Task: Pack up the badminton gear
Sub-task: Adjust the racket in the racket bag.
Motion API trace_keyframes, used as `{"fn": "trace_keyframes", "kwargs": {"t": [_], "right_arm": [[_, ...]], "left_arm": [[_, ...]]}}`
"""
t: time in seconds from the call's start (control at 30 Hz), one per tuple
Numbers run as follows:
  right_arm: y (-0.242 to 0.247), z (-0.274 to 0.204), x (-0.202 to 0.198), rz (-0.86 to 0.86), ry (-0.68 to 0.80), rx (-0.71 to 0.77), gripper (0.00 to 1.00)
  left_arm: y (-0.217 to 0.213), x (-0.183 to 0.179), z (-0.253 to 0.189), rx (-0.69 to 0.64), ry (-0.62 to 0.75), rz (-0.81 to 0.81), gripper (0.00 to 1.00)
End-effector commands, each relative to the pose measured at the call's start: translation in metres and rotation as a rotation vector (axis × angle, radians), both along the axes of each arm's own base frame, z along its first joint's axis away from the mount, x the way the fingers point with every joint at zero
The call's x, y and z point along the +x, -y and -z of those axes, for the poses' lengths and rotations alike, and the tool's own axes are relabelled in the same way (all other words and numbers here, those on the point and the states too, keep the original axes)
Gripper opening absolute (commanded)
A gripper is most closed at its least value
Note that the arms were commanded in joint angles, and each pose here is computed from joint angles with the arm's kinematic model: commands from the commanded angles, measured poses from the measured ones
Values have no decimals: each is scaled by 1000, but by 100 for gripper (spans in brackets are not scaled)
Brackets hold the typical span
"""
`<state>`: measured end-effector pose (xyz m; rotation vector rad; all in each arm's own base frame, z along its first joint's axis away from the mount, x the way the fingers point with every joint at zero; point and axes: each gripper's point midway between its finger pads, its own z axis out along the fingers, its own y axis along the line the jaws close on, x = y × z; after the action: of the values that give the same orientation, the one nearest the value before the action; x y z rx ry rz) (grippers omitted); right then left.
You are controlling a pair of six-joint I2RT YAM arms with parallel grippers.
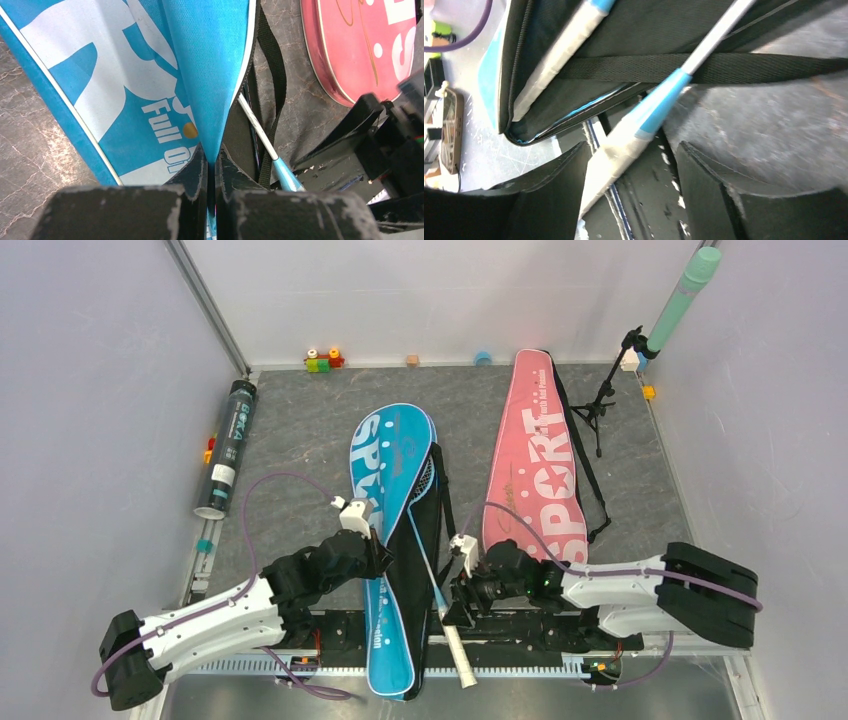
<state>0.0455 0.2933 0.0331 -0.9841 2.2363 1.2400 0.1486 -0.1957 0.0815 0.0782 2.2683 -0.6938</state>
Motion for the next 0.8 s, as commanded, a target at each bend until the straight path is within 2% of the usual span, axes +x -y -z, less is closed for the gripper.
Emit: {"fn": "trace_keyframes", "kwargs": {"t": [0.0, 0.1, 0.23, 0.37, 0.43, 0.5, 0.53, 0.57, 0.63, 0.77], "right_arm": [[-19, -3, -30, -107, -90, 9, 66], [-34, -10, -37, -151, -114, 28, 52], [-57, -29, -28, -150, -84, 83, 31], [-76, -50, -9, -117, -13, 113, 22], [-84, -63, 2, -80, -12, 168, 14], [-92, -74, 11, -54, -24, 231, 11], [-96, -75, 12, -63, -32, 242, 12], [-97, -75, 13, -73, -32, 241, 17], [-92, -67, 18, -73, -3, 208, 36], [-57, -45, 36, 17, 113, 84, 54]], "left_arm": [[17, 12, -34, -117, 76, -8, 2], [21, 10, -33, -129, 70, 12, 2], [26, 2, -31, -155, 45, 51, 2], [30, -7, -29, -176, 23, 95, 2], [31, -12, -27, -187, 11, 118, 2], [32, -17, -28, -203, 0, 136, 2], [33, -18, -28, -213, -3, 141, 2], [32, -19, -29, -217, -3, 139, 2], [27, -17, -27, -212, 0, 110, 2], [15, -11, -22, -196, 6, 40, 2]]}}
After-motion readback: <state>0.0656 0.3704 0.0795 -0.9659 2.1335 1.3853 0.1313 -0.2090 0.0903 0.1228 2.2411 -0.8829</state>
